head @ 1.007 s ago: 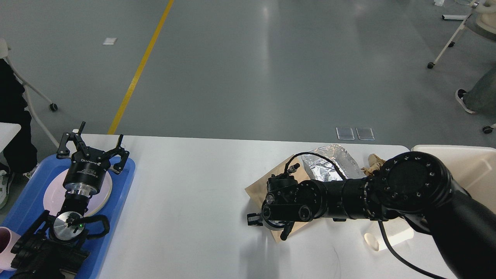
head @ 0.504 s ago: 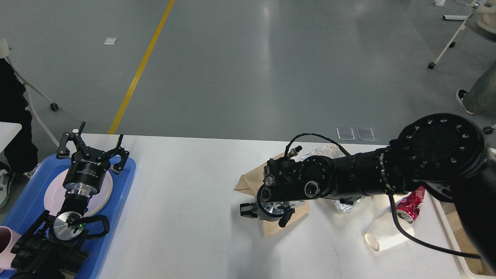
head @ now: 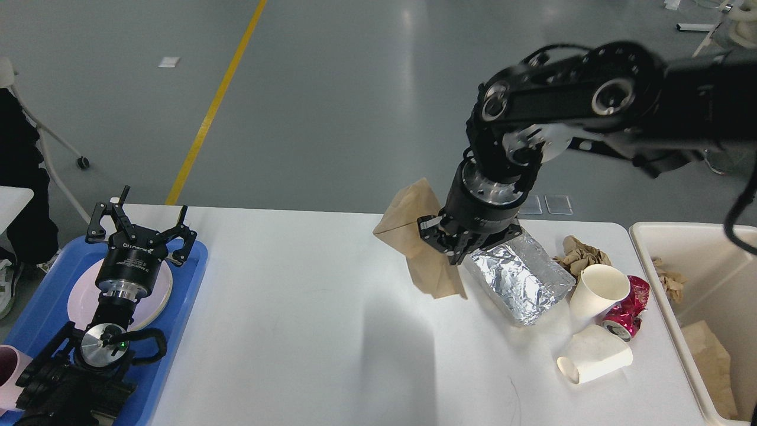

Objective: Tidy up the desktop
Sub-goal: 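Lift the brown paper bag up toward the white bin, then drop the brown paper bag into the white bin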

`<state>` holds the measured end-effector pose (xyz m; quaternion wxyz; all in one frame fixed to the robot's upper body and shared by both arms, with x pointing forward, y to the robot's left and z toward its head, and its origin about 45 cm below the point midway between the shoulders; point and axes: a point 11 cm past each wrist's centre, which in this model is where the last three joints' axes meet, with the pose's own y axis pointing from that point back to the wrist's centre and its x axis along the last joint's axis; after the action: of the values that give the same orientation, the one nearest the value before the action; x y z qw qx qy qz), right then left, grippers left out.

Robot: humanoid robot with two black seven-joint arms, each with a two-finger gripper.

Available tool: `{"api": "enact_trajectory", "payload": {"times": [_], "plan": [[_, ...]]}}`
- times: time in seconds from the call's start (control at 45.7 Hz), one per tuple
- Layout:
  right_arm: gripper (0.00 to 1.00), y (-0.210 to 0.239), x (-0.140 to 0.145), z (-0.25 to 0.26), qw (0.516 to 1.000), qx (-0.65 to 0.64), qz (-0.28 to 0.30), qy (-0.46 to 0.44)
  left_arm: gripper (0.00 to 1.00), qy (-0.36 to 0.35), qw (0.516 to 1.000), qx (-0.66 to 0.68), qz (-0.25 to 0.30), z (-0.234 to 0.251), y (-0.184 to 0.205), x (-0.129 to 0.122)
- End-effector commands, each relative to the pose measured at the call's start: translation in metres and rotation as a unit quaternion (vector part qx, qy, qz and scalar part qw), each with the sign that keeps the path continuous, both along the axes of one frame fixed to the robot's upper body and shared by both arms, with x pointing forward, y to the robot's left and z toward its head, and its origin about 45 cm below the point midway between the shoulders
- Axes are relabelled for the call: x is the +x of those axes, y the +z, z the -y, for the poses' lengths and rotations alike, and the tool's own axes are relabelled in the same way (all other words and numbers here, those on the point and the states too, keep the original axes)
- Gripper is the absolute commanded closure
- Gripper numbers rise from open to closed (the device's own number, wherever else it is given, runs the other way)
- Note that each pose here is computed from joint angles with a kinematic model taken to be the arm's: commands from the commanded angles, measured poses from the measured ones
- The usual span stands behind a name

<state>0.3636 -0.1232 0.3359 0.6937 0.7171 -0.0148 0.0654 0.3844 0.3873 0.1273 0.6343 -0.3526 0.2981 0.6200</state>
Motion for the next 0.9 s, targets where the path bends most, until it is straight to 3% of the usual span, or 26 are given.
{"api": "enact_trajectory", "payload": {"times": [0.0,0.175,0.372,0.525,0.744,0.876], "plan": [[1.00,0.048,0.010,0.040,0.999,0.018,0.013,-0.024,0.04,0.001,1.000,0.000,-0.001,0.000,0.000,0.000],[1.00,0.085,0.019,0.100,0.995,0.026,0.052,-0.083,0.04,-0.001,1.000,0.000,0.000,0.001,0.000,0.000],[1.00,0.090,0.018,0.144,0.990,-0.009,0.060,-0.129,0.04,-0.001,1.000,0.000,0.000,0.001,0.000,0.000],[1.00,0.095,0.024,0.208,0.973,-0.032,0.097,-0.208,0.04,0.000,1.000,0.000,0.000,0.000,0.000,0.000],[1.00,0.058,0.013,0.354,0.914,-0.048,0.163,-0.368,0.04,0.000,1.000,0.000,-0.002,0.000,-0.001,-0.001],[1.00,0.012,-0.013,0.421,0.874,-0.111,0.203,-0.427,0.04,0.000,1.000,0.000,-0.001,0.000,-0.001,-0.001]]}}
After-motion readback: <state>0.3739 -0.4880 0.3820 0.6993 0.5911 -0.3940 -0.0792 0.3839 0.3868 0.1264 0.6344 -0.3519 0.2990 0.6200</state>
